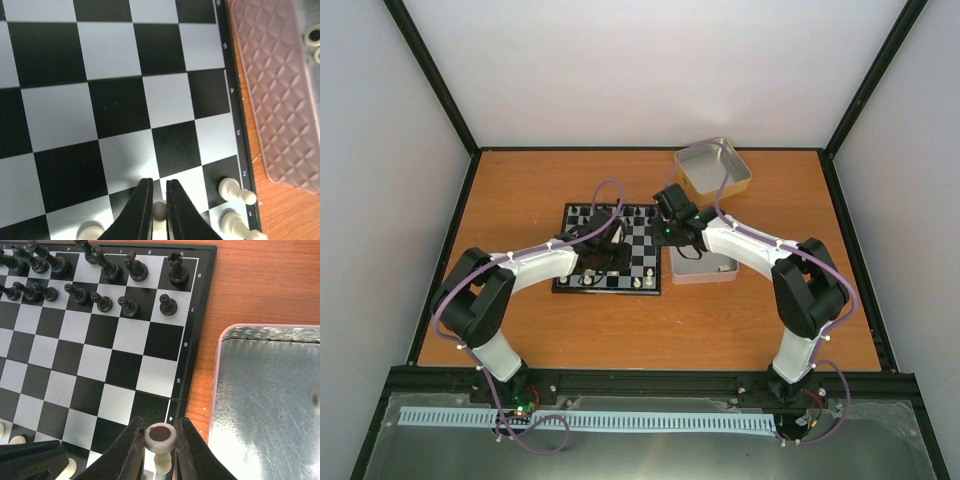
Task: Set up the chess pieces on the board
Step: Place the chess piece on the chessboard.
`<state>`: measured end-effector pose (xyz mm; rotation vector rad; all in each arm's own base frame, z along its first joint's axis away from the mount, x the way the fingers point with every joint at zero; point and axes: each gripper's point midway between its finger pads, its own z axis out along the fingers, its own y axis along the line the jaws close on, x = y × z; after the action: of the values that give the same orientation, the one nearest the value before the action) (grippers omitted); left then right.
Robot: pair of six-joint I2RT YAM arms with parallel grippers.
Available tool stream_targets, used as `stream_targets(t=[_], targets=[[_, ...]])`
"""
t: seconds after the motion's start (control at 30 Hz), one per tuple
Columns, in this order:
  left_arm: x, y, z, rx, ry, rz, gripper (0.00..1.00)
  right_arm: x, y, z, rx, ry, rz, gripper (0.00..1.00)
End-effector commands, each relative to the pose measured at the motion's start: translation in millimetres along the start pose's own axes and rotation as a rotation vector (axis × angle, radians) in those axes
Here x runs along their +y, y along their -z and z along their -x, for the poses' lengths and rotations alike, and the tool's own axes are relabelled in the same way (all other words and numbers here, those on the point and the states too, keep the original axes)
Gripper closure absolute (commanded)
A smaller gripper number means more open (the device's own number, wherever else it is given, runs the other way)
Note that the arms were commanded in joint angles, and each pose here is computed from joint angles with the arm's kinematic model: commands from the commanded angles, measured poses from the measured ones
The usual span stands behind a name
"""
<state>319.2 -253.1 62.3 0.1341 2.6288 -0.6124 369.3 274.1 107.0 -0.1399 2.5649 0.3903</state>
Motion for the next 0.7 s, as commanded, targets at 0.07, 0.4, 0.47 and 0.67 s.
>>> stream_targets(t=[0.07, 0.4, 0.47, 0.67], targets=[[8, -5, 1, 0.006, -0.042, 0.084, 0.98, 1, 9, 10, -0.037, -0.029, 0.025, 0.84], [4, -5, 2, 0.004, -0.046, 0.069, 0.86, 4, 14, 11, -0.037, -0.036, 0.052, 0.84], [4, -5, 2, 0.002, -0.046, 0.068, 0.86, 5, 16, 12, -0.039, -0.039, 0.06, 0.84], [-1, 1, 6, -0.009, -0.051, 0.047, 0.88, 5, 21, 12, -0.044, -0.054, 0.078, 0.84]])
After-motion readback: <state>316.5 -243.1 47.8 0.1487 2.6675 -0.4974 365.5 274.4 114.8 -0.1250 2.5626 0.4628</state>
